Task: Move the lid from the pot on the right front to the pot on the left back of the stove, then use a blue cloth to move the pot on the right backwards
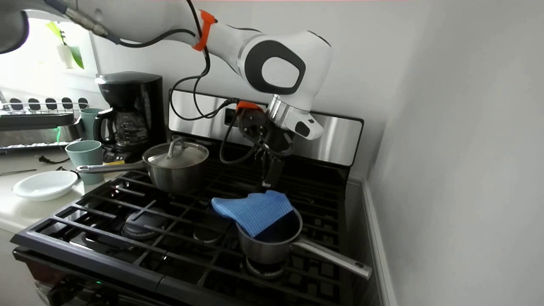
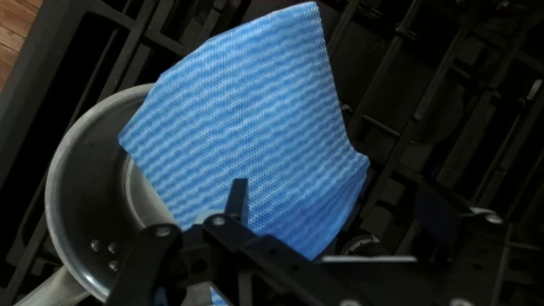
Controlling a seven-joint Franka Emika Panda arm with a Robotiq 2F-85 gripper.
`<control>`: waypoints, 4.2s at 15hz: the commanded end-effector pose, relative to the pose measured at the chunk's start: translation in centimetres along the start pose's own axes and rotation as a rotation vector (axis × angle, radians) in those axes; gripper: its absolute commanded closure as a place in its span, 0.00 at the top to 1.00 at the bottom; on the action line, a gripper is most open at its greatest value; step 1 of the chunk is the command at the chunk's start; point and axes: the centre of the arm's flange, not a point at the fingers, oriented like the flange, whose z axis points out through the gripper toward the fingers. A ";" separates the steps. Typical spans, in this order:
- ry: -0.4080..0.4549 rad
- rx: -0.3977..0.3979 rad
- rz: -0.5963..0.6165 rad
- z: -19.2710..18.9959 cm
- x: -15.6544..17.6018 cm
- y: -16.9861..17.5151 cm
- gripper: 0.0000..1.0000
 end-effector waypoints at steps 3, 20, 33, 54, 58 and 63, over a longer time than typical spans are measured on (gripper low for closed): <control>0.050 -0.028 -0.059 -0.3 -0.5 0.0 1.00; 0.093 -0.150 -0.390 2.7 -3.2 1.9 1.00; 0.138 -0.153 -0.405 7.2 -2.3 1.8 0.39; 0.186 -0.160 -0.493 5.9 -2.8 -2.9 0.02; 0.206 -0.151 -0.542 5.2 -2.4 -4.8 0.02; 0.253 -0.131 -0.588 3.2 -1.1 -7.5 0.02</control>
